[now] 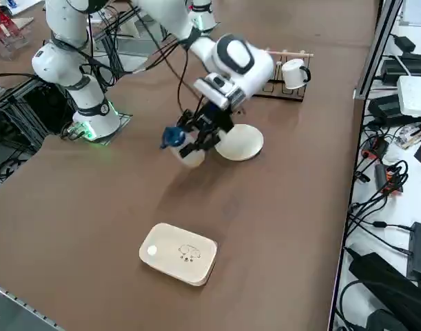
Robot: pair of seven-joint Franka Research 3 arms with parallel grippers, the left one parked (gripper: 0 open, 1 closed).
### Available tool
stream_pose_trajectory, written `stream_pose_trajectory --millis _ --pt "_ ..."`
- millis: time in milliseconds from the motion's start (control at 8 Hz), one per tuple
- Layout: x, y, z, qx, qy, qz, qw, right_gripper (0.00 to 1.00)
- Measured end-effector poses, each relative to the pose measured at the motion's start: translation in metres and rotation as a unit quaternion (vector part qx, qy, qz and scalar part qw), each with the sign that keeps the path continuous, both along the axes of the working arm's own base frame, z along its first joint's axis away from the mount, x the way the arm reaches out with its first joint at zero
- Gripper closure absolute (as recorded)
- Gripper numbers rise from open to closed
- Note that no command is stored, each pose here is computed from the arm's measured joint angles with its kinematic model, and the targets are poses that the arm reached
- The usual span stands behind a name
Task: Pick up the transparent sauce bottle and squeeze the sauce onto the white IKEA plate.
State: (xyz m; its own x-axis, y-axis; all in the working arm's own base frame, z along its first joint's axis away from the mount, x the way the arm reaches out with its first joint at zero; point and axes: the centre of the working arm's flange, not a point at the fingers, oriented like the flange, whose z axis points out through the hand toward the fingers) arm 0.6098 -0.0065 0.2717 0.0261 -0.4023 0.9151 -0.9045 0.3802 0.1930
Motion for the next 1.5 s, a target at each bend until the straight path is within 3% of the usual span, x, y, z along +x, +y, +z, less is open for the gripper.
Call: stream_pose_trajectory --millis 250,875,1250,1500 --pt "-0.003 0.052 -0.004 0.042 0.045 0.037 0.997 0.59" --pt "-0.013 0.193 0.006 0.171 0.085 0.098 0.977 0.59" --pt "-0.016 0.244 0.013 0.259 0.128 0.138 0.947 0.59" --pt "-0.020 0.279 -0.002 0.322 0.156 0.175 0.917 0.61"
